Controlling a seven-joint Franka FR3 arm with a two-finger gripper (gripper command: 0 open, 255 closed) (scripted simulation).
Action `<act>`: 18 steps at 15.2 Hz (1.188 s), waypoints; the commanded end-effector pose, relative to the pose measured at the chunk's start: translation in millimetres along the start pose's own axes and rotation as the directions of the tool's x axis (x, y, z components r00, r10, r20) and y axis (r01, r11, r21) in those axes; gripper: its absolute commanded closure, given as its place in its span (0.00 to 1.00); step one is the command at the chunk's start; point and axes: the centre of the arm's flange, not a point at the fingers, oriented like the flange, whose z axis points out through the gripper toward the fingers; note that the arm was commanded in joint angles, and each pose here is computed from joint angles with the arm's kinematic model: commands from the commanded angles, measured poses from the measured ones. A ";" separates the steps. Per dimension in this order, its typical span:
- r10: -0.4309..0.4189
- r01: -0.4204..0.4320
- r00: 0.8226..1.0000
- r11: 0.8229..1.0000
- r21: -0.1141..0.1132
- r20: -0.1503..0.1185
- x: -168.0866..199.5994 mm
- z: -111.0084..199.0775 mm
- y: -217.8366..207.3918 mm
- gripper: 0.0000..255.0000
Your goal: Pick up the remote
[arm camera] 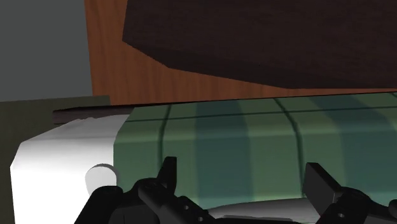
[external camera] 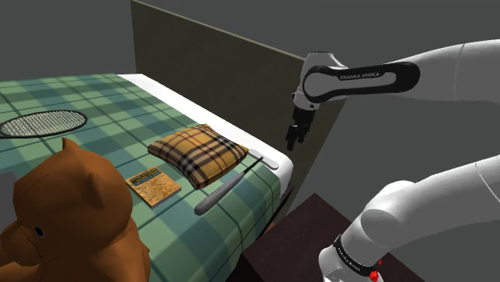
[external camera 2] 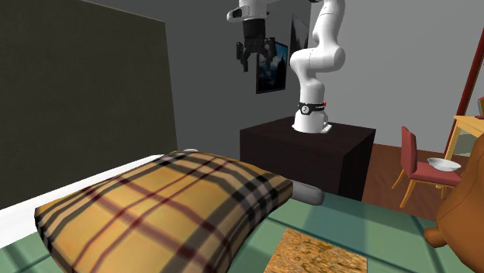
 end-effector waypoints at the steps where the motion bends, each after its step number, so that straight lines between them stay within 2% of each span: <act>1: 0.004 -0.004 1.000 1.000 -0.002 -0.010 15.4 16.1 14.3 0.00; 18: 0.038 -0.038 0.996 0.999 -0.006 -0.078 141.9 149.3 131.2 0.00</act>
